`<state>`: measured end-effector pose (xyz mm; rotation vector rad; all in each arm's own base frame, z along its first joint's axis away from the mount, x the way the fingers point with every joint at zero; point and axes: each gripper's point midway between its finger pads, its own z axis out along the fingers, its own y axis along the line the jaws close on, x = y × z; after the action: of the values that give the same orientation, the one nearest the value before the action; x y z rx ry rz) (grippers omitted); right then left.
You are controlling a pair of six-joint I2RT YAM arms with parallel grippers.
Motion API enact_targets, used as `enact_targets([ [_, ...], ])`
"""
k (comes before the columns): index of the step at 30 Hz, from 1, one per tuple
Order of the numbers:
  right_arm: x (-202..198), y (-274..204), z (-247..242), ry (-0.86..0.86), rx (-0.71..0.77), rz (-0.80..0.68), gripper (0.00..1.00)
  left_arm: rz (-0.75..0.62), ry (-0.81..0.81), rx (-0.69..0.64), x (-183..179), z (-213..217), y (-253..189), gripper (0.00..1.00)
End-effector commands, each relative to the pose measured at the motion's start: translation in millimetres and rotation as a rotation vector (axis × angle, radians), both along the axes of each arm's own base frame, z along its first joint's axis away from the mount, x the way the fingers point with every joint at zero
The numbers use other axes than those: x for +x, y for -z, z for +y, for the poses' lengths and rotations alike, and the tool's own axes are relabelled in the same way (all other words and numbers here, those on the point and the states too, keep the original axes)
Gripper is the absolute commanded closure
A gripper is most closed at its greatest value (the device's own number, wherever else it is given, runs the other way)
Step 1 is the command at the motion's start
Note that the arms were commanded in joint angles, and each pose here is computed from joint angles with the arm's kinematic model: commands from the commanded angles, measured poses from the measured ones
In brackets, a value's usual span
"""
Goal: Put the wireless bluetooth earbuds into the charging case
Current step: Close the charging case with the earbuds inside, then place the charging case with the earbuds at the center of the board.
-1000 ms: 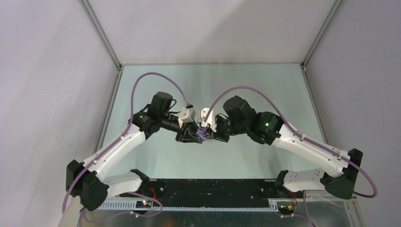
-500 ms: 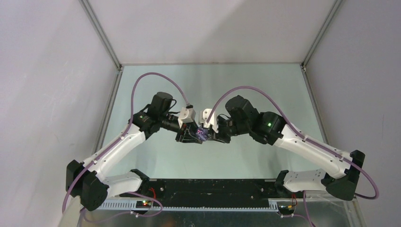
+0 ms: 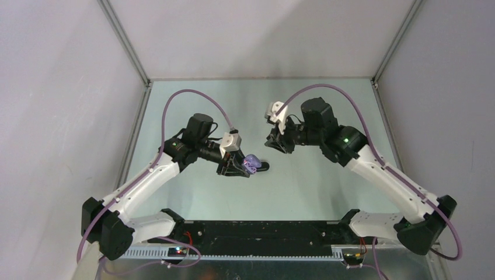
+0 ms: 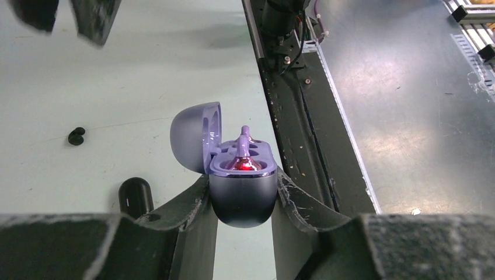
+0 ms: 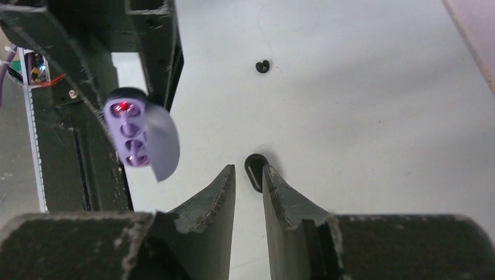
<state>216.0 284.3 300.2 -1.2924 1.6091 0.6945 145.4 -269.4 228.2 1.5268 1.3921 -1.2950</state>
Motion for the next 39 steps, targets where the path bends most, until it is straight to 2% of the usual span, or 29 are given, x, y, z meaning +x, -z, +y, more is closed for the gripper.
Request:
enact_targets([
  [1, 9, 18, 23, -0.024, 0.016, 0.061, 0.71, -0.038, 0.025, -0.047, 0, -4, -19, 0.96],
  [7, -31, 27, 47, -0.190, -0.012, 0.053, 0.71, -0.032, 0.009, -0.044, 2, -5, -17, 0.96],
  [14, -71, 4, 31, -0.316, 0.030, 0.043, 0.70, -0.046, -0.043, -0.032, 14, -7, -14, 0.96],
  [17, -72, -1, 23, -0.301, 0.030, 0.026, 0.68, -0.037, -0.055, -0.027, 17, -8, -13, 0.96],
  [20, -56, -4, 11, -0.228, 0.024, 0.004, 0.63, -0.056, -0.097, -0.011, 26, -8, -13, 0.98],
  [22, -39, -5, -2, -0.153, 0.032, 0.010, 0.45, -0.092, -0.184, 0.026, 44, -4, -8, 1.00],
  [23, -24, -4, -11, -0.094, 0.033, 0.010, 0.40, -0.117, -0.250, 0.051, 59, 2, -3, 1.00],
  [24, -11, -3, -22, -0.025, 0.033, 0.012, 0.31, -0.126, -0.285, 0.064, 67, 5, 0, 1.00],
  [26, 6, 3, -40, 0.061, 0.031, 0.034, 0.24, -0.137, -0.403, 0.097, 96, 18, 7, 1.00],
  [29, 21, 19, -60, 0.148, 0.042, 0.098, 0.18, -0.091, -0.564, 0.093, 139, 41, 5, 1.00],
  [33, 46, 28, -90, 0.281, 0.052, 0.093, 0.11, 0.063, -0.711, 0.088, 186, 58, 7, 0.99],
  [34, 51, 28, -98, 0.314, 0.056, 0.081, 0.10, 0.147, -0.746, 0.105, 197, 59, 20, 0.99],
  [39, 65, 28, -121, 0.408, 0.066, 0.058, 0.05, 0.332, -0.912, 0.173, 263, 80, 53, 0.99],
])
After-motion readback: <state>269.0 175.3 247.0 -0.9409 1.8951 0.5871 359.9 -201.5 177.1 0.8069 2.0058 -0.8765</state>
